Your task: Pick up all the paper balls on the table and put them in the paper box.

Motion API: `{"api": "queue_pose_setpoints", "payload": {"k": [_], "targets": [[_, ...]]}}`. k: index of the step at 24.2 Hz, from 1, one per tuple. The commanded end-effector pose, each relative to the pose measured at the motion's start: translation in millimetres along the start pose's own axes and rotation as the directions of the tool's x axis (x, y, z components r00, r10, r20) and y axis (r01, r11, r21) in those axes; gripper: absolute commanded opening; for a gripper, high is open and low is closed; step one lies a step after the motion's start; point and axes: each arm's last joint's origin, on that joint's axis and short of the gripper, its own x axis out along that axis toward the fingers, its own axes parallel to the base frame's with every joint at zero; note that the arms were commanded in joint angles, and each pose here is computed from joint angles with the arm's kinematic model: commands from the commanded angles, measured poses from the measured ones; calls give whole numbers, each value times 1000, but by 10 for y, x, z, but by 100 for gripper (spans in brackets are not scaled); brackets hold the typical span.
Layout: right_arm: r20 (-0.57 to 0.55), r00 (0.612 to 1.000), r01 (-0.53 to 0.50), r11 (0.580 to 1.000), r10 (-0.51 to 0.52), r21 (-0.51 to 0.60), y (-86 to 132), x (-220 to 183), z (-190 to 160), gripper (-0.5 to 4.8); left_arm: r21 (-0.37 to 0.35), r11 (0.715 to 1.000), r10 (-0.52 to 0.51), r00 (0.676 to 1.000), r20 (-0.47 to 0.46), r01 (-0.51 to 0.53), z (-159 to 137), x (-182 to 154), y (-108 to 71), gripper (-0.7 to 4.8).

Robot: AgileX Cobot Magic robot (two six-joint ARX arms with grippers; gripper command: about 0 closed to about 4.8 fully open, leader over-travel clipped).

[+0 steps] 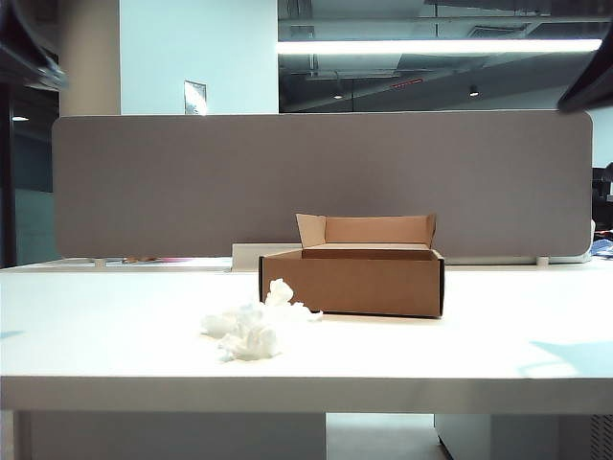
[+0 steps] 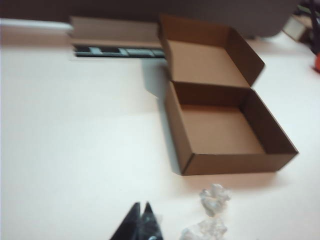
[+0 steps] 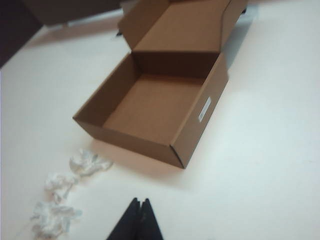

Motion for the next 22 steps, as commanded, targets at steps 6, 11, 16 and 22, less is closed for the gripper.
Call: {"api": "queue_pose_setpoints", "payload": {"k": [6,11,16,22], "targets": [[-92,993,-73,995,67,-69,126,306,-21,-5,70,992,-97,990,-99,104,15,410,-120,-6],[-160,983,-101,992,87,-79,163,475,-123,-5,90,982,-140,964,-228,164,-95,787,-226,-6],[-210,972,-122,989,102,-84,184,560,-195,-5,100,979,-130,920,-369,178,-132,1084,-279,-6],[-282,933,-258,961,221,-100,350,610,-296,-5,127,962,-147,851,-505,242,-210,1334,-365,-6]]}}
